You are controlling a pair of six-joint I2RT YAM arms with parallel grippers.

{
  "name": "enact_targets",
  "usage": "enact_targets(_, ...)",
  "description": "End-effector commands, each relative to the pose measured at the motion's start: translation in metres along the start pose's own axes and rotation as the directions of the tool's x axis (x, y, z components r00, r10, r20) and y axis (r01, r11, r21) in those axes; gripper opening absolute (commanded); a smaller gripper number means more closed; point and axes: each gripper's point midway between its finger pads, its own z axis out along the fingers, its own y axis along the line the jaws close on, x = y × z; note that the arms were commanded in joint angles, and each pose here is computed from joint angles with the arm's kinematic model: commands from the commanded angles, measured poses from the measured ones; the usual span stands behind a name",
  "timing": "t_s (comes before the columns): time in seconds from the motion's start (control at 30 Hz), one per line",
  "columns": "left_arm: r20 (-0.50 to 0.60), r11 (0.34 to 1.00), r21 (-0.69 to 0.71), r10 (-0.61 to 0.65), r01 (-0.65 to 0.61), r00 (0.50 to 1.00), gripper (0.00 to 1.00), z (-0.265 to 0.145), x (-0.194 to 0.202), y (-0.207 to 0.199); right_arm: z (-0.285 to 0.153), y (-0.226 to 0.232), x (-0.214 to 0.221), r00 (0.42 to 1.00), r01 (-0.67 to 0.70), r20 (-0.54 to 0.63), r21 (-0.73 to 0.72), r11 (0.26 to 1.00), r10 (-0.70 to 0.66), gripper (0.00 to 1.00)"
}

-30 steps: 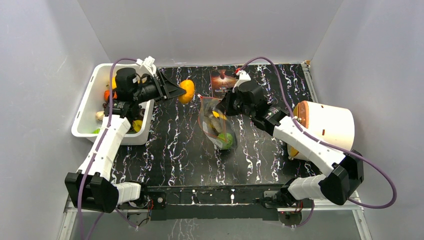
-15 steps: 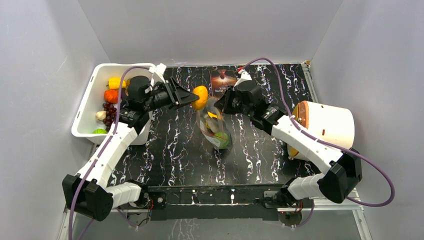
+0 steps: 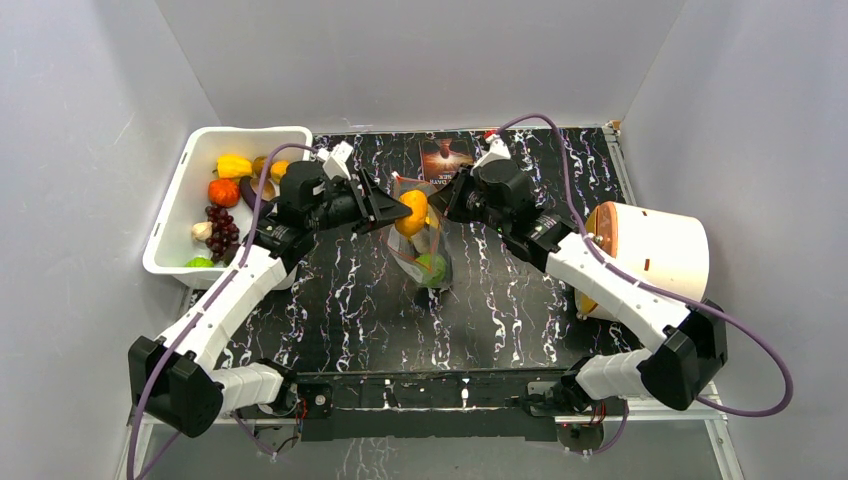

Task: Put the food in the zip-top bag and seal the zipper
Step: Place the fake fruit in the zipper food storage bag.

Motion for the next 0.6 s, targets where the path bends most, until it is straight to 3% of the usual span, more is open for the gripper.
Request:
enact_targets(0.0,0.006,0.996,-0.075,0.049,-0.048,0.999,0.2,0.0,0.0,0.007,-0.023,0.035,-0.035,0.991,-0.023,0.128,-0.136,0.99,0.041,0.0)
enact_targets(0.2,-0.018,0.994,-0.095,0.045,-0.047,0.999,0.26,0.006,0.003,0.011,-0.025,0.035,-0.031,0.993,-0.025,0.114,-0.147,0.989,0.042,0.0)
enact_targets(0.27,-0.025,0.996,-0.079,0.048,-0.049,0.999,0.42,0.006,0.003,0.007,-0.024,0.033,-0.029,0.994,-0.016,0.102,-0.135,0.991,0.03,0.0)
enact_targets(0.4,-0.025,0.993,-0.064,0.097,-0.098,0.995,0.67,-0.002,0.001,-0.005,-0.025,0.019,-0.027,0.994,0.033,0.108,-0.072,0.997,-0.025,0.0)
enact_targets(0.57,-0.025,0.99,-0.025,0.141,-0.141,0.99,0.77,-0.009,0.003,-0.013,-0.032,0.0,-0.026,0.989,0.118,0.09,0.02,0.993,-0.12,0.0)
